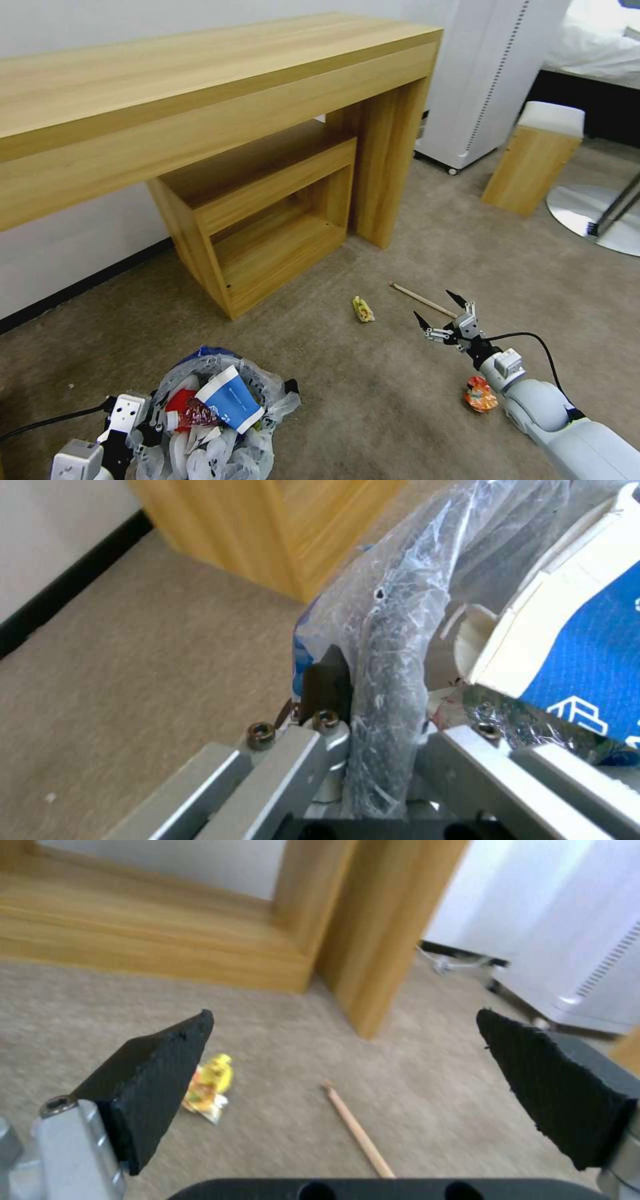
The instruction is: Pick up the trash bin and place the garbage on the floor into it.
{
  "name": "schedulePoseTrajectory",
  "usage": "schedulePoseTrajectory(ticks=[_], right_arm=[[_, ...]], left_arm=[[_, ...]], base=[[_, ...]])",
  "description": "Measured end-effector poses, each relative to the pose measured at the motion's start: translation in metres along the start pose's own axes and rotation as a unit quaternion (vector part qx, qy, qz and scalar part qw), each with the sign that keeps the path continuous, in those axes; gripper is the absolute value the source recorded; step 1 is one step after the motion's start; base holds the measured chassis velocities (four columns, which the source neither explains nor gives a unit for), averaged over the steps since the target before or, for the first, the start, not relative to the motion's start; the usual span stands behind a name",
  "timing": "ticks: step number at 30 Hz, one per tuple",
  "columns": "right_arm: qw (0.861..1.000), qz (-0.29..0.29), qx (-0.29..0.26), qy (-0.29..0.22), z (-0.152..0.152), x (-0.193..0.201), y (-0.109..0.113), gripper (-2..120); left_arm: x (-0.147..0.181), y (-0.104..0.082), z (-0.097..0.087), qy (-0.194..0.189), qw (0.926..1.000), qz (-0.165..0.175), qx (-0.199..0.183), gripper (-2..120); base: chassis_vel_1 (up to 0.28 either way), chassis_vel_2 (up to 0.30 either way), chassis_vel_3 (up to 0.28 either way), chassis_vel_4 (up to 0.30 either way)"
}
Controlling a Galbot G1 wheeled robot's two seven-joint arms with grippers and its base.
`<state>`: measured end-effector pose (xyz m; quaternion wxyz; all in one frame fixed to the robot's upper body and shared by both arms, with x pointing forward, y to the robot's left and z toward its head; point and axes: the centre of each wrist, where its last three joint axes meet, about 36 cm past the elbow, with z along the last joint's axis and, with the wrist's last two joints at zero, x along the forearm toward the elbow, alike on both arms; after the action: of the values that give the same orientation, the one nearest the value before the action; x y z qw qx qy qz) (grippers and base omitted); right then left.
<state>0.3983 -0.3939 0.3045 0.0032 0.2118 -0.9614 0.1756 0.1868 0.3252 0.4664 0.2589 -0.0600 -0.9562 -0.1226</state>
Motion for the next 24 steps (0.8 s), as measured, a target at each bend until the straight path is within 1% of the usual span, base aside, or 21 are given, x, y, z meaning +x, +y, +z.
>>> schedulePoseTrajectory(ticks=[3,16,20,24], right_arm=[[1.0,0.016,-0.002,0.007,0.0012,0.0031,-0.0007,100],[1.0,0.022,-0.002,0.009,0.0015,0.0066,-0.0003,100],[0.999,0.035,-0.001,0.009,0.002,0.007,0.0003,100],[0.998,0.067,-0.003,-0.007,0.0016,0.0034,-0.0014,100]], left_arm=[[-0.0001,-0.0003,0.0008,0.001,1.0,0.0,0.002,0],[0.0006,-0.0034,0.0033,0.004,1.0,0.001,0.004,0],[0.0007,-0.0039,0.0037,0.003,1.0,0.002,0.007,0],[0.0006,-0.0065,0.0038,0.006,0.9996,0.006,0.027,0]], base=[[-0.077,-0.089,-0.08,-0.081],[-0.065,-0.065,-0.067,-0.071],[-0.094,-0.073,-0.087,-0.089],[-0.064,-0.05,-0.063,-0.065]])
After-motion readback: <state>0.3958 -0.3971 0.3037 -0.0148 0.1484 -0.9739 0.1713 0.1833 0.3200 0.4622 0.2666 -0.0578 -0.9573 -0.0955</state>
